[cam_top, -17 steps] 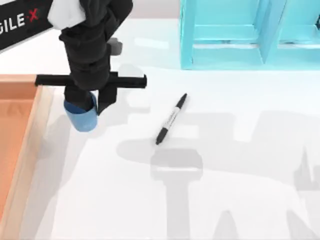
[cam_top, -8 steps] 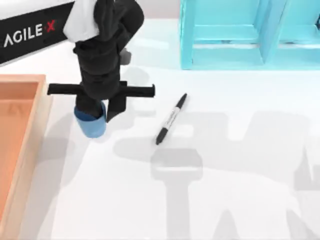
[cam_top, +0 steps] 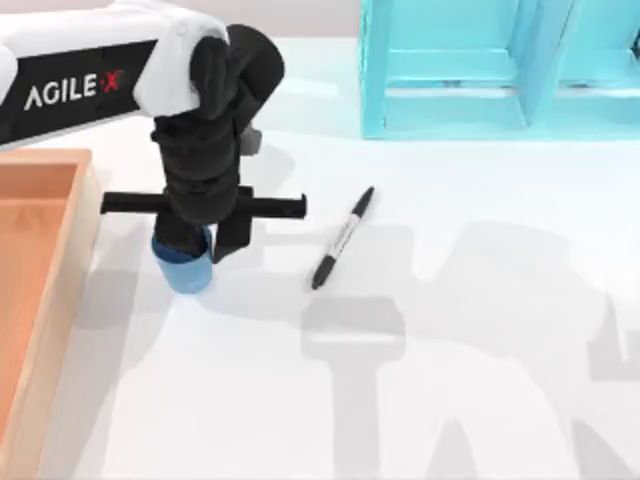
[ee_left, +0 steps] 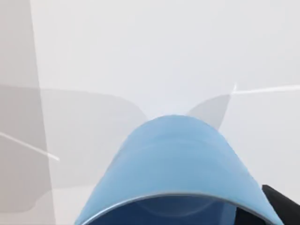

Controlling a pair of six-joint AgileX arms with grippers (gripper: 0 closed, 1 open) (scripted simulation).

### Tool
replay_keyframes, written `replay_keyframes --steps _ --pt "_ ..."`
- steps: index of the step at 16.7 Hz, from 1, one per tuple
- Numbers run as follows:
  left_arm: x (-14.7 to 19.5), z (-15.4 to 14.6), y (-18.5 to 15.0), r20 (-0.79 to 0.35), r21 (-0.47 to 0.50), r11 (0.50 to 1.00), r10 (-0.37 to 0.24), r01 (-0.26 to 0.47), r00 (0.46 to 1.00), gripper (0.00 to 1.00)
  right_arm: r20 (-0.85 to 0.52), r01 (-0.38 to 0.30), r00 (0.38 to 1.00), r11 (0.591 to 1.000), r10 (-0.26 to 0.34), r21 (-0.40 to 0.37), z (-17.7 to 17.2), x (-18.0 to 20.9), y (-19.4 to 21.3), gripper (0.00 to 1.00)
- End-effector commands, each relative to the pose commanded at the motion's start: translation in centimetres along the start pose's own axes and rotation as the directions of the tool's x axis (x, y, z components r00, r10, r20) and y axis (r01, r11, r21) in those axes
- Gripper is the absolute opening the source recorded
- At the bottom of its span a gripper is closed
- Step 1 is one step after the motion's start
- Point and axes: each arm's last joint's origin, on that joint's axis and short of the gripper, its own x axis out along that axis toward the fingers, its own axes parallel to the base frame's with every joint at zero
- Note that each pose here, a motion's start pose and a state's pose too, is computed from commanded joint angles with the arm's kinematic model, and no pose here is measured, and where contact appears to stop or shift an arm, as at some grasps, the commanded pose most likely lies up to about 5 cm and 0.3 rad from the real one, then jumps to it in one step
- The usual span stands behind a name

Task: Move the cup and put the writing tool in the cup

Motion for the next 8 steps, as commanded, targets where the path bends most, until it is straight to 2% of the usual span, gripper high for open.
replay_keyframes --steps 8 --pt "0.0 0.0 0.0 0.0 0.0 1.0 0.0 0.0 1.0 0.6 0.0 0.0 1.0 1.0 0.0 0.0 0.0 0.0 0.0 1.0"
